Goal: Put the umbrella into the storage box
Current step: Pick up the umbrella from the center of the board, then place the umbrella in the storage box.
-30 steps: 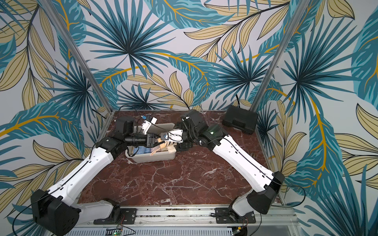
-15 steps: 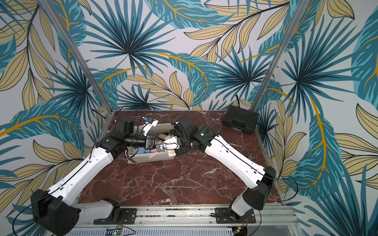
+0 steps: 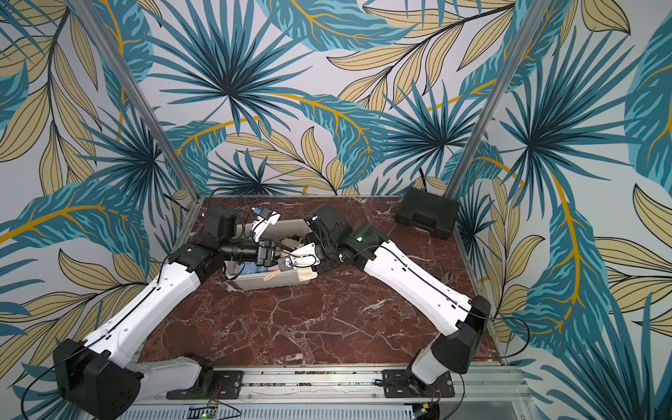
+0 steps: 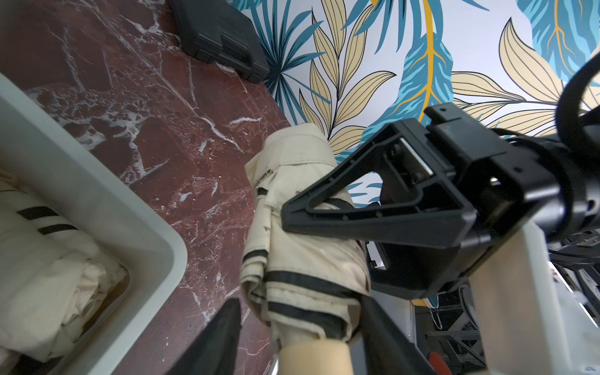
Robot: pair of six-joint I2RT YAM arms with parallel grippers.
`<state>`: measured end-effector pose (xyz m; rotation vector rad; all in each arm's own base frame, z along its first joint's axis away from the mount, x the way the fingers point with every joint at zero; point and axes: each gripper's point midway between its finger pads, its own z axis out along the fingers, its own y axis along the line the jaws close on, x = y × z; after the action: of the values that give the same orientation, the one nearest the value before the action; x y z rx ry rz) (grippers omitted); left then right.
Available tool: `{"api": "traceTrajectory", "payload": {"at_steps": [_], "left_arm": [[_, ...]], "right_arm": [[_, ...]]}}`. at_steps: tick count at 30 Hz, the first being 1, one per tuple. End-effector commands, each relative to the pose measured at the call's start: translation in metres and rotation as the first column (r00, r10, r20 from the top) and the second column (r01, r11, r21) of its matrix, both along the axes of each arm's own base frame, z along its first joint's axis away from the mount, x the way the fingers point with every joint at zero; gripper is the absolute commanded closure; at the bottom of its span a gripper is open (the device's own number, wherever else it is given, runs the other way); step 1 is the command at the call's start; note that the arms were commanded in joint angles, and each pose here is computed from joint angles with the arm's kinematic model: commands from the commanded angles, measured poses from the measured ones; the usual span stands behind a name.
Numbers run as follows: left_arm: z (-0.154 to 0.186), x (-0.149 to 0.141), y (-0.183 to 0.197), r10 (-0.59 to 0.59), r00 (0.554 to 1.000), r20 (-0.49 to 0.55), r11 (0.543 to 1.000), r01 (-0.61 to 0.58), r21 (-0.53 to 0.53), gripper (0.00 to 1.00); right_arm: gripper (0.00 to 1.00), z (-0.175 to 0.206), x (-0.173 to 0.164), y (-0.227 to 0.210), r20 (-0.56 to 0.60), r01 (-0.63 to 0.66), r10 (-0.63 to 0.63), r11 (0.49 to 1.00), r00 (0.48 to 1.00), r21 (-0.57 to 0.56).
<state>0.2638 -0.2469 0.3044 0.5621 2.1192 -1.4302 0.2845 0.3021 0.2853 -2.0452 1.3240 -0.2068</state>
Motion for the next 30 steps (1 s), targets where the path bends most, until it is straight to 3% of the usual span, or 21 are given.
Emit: {"api": "traceTrajectory", "payload": {"at_steps": [1,4,9,12,15,18,21,26,30], "left_arm": [[0.018,0.000,0.011,0.065,0.991,0.114,0.998,-0.066,0.004,0.12],[0.008,0.011,0.029,0.186,0.972,0.144,0.980,-0.195,0.050,0.00],[0.004,0.027,0.063,0.368,0.910,0.192,0.918,-0.388,0.078,0.00],[0.004,0.040,0.095,0.527,0.815,0.240,0.817,-0.564,0.120,0.00],[0.004,0.050,0.135,0.690,0.664,0.289,0.650,-0.744,0.157,0.00],[0.006,0.050,0.168,0.783,0.529,0.328,0.498,-0.848,0.179,0.00],[0.007,0.047,0.193,0.846,0.413,0.338,0.376,-0.910,0.172,0.00],[0.002,0.039,0.218,0.912,0.277,0.304,0.241,-0.959,0.152,0.00],[-0.004,0.037,0.229,0.937,0.215,0.274,0.179,-0.972,0.152,0.00]], "right_arm": [[0.68,0.000,-0.005,0.000,-0.033,0.037,-0.036,0.998,0.999,0.043],[0.69,-0.005,-0.008,-0.003,-0.044,0.063,-0.059,0.995,0.997,0.074],[0.70,-0.010,-0.016,-0.009,-0.080,0.119,-0.110,0.985,0.991,0.128],[0.70,-0.015,-0.020,-0.010,-0.125,0.166,-0.145,0.969,0.981,0.180],[0.71,-0.004,-0.023,0.007,-0.228,0.242,-0.172,0.911,0.958,0.333],[0.75,0.019,-0.012,0.029,-0.384,0.416,-0.231,0.745,0.894,0.521],[0.79,0.032,0.003,0.047,-0.545,0.599,-0.284,0.551,0.789,0.581],[0.81,0.032,0.029,0.071,-0.765,0.850,-0.373,0.268,0.526,0.453],[0.79,0.019,0.045,0.091,-0.875,0.947,-0.362,0.110,0.321,0.302]]}}
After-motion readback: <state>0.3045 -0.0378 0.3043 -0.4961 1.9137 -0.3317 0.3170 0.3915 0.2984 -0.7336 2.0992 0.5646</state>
